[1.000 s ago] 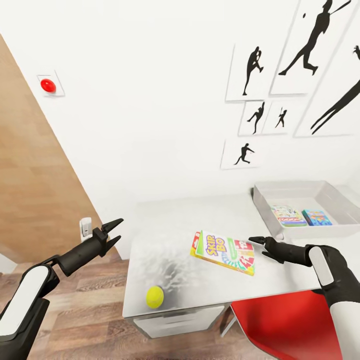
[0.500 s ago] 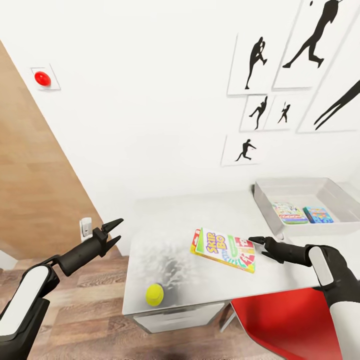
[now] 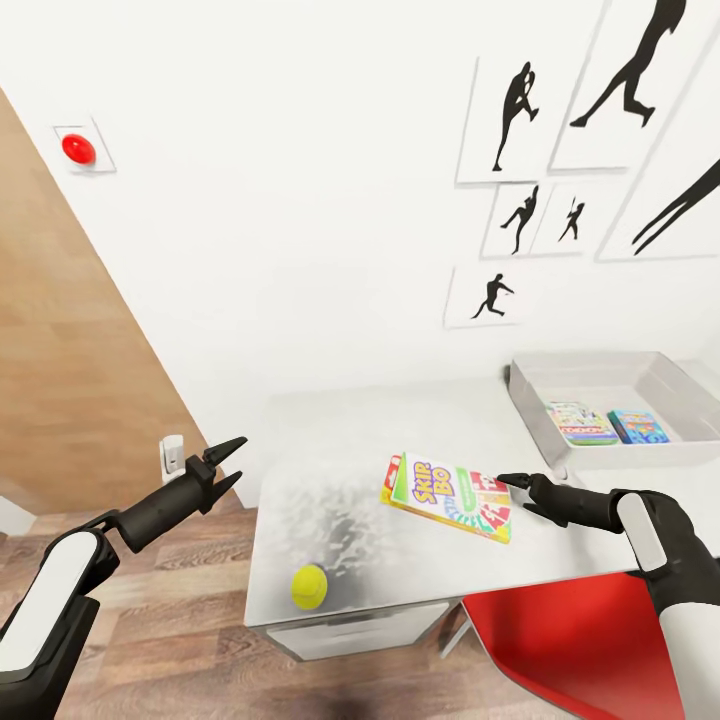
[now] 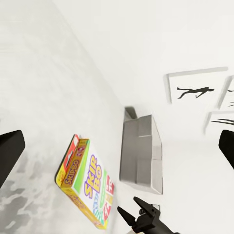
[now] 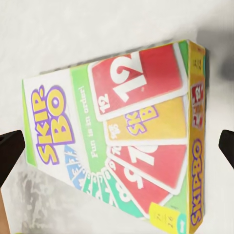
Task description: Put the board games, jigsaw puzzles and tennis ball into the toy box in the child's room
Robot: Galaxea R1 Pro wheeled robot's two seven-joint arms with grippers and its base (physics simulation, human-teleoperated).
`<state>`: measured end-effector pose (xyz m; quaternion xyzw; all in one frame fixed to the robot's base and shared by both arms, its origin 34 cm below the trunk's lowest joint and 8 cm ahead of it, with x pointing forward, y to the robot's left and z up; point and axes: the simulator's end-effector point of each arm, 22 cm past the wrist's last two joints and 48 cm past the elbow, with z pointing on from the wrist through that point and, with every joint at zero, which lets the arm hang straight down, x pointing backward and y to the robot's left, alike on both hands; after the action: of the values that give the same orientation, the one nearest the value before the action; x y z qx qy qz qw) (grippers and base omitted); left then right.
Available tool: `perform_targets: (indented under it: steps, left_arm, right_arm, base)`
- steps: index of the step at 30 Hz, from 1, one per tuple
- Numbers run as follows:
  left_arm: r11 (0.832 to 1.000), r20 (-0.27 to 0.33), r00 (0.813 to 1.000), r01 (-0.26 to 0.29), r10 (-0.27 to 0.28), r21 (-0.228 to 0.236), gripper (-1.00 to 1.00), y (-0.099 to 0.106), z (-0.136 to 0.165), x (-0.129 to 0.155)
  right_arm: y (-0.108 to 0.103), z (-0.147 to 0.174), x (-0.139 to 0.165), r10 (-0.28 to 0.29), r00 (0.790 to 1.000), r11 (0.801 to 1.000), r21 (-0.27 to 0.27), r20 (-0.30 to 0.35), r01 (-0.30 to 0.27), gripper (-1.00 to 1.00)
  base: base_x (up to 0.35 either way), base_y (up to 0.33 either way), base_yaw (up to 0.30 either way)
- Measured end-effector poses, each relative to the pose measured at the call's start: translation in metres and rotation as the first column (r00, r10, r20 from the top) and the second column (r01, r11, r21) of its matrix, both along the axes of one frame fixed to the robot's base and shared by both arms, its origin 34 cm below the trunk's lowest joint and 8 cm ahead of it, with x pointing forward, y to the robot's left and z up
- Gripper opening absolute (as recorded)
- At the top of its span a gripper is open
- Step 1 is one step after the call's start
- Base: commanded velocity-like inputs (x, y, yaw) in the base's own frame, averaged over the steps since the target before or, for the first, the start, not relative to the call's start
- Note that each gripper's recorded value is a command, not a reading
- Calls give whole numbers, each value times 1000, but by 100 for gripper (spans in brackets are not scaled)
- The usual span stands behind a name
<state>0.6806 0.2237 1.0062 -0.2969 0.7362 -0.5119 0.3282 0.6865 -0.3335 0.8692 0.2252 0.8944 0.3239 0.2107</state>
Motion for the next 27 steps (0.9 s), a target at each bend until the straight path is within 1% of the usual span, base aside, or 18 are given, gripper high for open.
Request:
perform_targets:
  steps: [27]
  left_arm:
    - [1000,-3,1000,1,-1,1,100,-1,-2,0]
  right_arm:
    - [0,-2,-1,-1,1000,1000,-1,-4,1,100]
  base:
    - [0,0,0]
